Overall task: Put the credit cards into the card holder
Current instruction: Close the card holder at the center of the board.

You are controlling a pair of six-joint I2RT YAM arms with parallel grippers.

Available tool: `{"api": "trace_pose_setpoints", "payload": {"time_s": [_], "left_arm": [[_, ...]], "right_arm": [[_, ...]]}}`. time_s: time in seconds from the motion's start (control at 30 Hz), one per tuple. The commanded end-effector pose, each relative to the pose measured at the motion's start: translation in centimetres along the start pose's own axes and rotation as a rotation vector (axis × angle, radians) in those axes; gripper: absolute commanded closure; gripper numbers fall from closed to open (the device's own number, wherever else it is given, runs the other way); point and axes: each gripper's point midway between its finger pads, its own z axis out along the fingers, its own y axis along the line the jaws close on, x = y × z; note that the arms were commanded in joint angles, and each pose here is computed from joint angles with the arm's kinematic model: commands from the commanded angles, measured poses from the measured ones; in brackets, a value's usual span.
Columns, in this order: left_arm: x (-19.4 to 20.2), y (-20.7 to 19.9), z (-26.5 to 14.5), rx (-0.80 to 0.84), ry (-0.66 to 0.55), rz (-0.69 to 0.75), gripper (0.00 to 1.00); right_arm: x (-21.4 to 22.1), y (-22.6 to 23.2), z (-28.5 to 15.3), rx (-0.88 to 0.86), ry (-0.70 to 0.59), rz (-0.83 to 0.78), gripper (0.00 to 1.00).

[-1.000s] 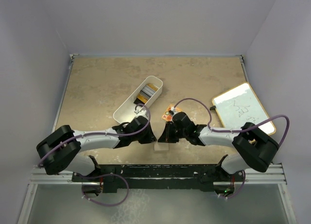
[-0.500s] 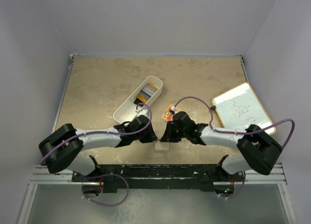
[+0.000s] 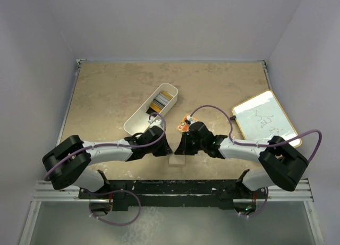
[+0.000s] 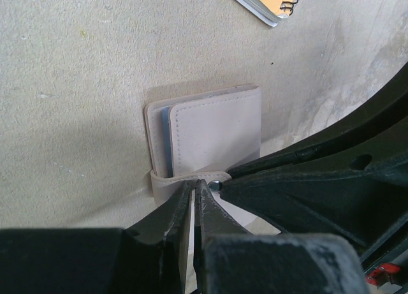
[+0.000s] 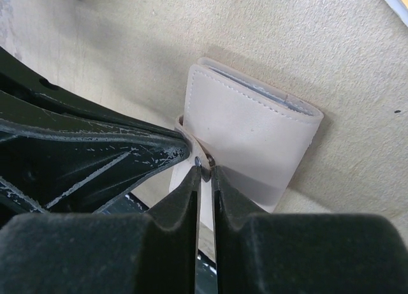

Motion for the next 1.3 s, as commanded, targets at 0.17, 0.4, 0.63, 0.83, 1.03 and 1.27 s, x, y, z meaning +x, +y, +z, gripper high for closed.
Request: {"api": "trace_pose_setpoints", "payload": {"time_s": [0.17,0.4,0.63,0.83,1.03,1.27], "left_arm": [[-1.0,-0.1,-0.1,-0.009,-0.036,0.016,0.98],[-3.2,-0.7,-2.2,-0.001,-0.139,-0.018,0.88],[-3.2,-1.3,-2.4,0.029,-0.141,-0.020,0.88],[-2.5,-1.4,-1.6,0.038,-0.103,-0.015,0.88],[-1.8,-1.3,-0.7,0.033,-0.067,-0.010,0.88],[-1.4,-1.6,-0.3,0.048,-0.046,-0.008,0.88]], "right_arm": [[-1.1,1.7,0.1,-0.053,-0.025,-0.019,1.00],[-2.0,1.8,-0.5,-0.032,-0.060,-0.022,1.00],[-2.0,1.8,-0.3,-0.031,-0.052,-0.023,1.00],[-2.1,1.6,-0.2,-0.032,-0.063,-0.019,1.00],[-2.3,1.1,0.0,-0.029,-0.051,-0.005,1.00],[-1.7,0.2,0.2,-0.010,-0.026,0.005,1.00]]}}
